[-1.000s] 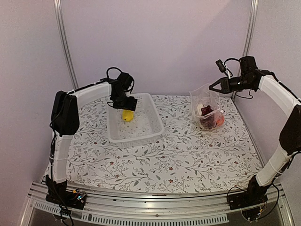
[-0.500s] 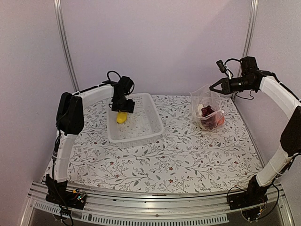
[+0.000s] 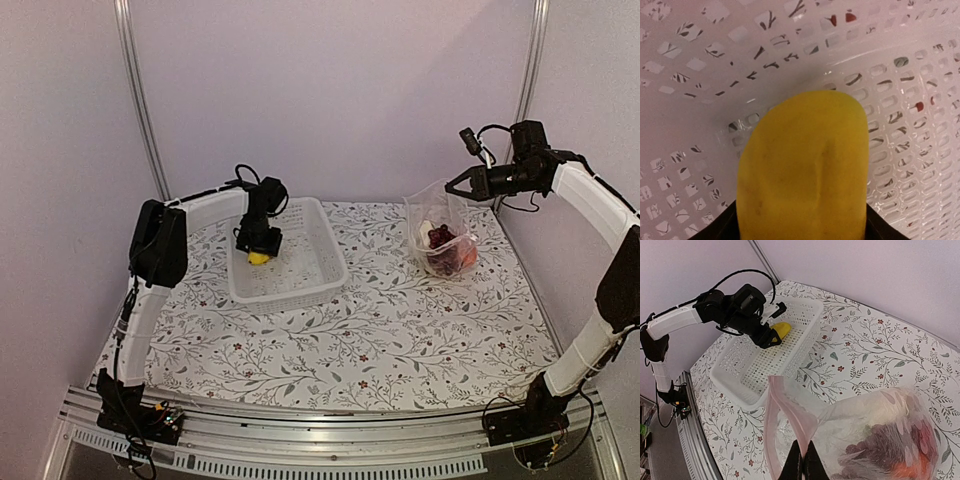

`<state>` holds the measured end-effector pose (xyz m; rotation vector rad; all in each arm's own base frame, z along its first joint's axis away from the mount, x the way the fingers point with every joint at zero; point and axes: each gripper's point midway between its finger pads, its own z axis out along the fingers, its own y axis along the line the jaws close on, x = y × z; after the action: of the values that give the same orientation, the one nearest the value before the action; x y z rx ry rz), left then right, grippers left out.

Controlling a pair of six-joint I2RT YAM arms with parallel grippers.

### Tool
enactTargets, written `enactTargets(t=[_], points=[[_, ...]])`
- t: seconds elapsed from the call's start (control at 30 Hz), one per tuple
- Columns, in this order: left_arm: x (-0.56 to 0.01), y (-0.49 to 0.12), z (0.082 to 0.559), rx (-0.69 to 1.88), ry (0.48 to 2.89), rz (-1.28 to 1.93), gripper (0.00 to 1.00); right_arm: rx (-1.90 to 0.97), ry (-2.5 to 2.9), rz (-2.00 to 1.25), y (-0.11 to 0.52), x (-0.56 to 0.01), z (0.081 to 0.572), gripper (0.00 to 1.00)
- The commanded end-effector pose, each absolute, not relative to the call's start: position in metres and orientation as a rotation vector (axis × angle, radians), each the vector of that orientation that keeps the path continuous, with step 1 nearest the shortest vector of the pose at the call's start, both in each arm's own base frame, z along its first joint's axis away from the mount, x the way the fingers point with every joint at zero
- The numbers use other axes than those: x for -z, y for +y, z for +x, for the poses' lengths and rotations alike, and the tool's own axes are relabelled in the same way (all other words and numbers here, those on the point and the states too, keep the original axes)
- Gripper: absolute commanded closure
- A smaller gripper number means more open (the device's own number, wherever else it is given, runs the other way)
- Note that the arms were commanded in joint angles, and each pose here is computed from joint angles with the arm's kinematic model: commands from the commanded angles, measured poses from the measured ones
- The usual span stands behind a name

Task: Place the food in the zip-top bag and seal the zipper
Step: Pick up the fake fruit from the bin.

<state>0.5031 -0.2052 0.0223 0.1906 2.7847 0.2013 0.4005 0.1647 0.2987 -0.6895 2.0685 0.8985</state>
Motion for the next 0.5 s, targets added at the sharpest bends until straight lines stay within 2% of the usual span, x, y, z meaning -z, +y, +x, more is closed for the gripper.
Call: enactTargets(t=[0.0, 0.17, 0.47], points=[[-0.033, -0.207, 0.499, -0.211, 2.791, 0.212, 0.36, -0.893, 2.018, -0.714, 0.169, -0.313, 0.394, 1.0], [-0.065, -0.227, 0.499, -0.127, 2.739, 0.248, 0.44, -0.884, 2.019, -0.716, 0.169, -0.313, 0.393, 1.0], [-0.14, -0.287, 0.484, 0.171, 2.608, 0.36, 0.48, -0.867, 2.026, -0.728, 0.172, -0.309, 0.394, 1.0]])
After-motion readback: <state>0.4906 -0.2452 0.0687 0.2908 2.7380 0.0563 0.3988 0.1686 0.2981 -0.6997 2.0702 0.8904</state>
